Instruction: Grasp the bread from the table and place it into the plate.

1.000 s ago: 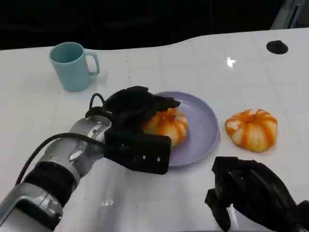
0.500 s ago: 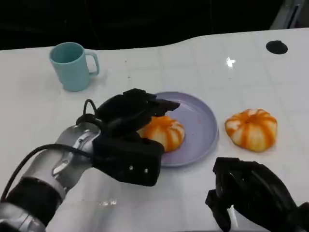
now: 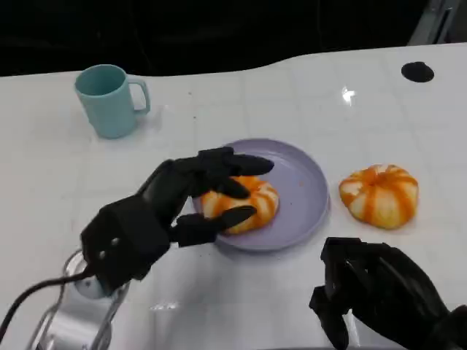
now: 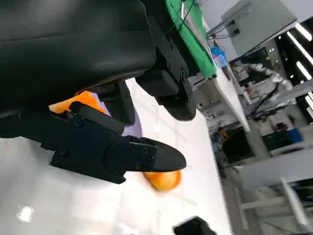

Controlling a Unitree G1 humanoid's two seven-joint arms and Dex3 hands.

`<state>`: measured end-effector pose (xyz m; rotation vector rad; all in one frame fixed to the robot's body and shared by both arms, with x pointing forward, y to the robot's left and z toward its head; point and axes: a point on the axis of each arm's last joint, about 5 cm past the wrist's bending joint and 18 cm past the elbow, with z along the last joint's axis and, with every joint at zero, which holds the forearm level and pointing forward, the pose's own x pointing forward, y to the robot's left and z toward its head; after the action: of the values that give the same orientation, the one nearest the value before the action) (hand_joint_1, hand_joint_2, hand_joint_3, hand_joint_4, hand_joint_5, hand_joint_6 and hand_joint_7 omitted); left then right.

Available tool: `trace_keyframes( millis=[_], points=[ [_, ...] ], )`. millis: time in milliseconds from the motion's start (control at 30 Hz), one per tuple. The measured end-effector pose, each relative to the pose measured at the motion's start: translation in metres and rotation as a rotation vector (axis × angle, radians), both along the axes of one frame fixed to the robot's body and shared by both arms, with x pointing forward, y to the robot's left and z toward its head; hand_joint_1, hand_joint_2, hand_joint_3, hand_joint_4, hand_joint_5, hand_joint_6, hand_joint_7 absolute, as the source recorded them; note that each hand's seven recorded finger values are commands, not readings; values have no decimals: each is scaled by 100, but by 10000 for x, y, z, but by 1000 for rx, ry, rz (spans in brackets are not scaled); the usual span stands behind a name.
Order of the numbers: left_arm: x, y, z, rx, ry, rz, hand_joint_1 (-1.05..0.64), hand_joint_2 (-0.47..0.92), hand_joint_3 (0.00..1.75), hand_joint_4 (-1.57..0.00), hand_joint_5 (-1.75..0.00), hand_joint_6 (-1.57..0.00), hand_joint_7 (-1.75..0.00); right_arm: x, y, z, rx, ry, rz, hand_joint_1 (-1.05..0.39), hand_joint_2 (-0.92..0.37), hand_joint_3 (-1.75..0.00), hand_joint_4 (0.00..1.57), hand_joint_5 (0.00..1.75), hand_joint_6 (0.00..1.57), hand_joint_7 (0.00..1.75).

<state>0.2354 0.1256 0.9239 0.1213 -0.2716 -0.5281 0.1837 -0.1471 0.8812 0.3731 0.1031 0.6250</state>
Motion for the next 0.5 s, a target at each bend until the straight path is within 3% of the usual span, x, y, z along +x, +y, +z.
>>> trace_keyframes(
  millis=[100, 167, 300, 500],
  points=[
    [-170, 37, -52, -112, 78, 27, -55, 92, 47, -56, -173, -40, -162, 0, -1, 2, 2, -1, 1, -92, -92, -35, 127, 163, 109, 155],
    [-289, 65, -98, -174, 149, 42, -56, 92, 48, -60, -174, -39, -171, 0, -2, 3, 4, -1, 3, -92, -92, -35, 127, 162, 110, 154],
    [-469, 108, -172, -260, 253, 55, -59, 92, 47, -69, -175, -46, -174, 3, -2, 5, 7, 0, 5, -92, -92, -34, 128, 160, 111, 152],
    [-690, 147, -336, -403, 397, 14, -61, 92, 41, -75, -175, -54, -175, 6, -10, 6, 5, 6, 8, -92, -92, -34, 129, 161, 111, 152]
  ],
)
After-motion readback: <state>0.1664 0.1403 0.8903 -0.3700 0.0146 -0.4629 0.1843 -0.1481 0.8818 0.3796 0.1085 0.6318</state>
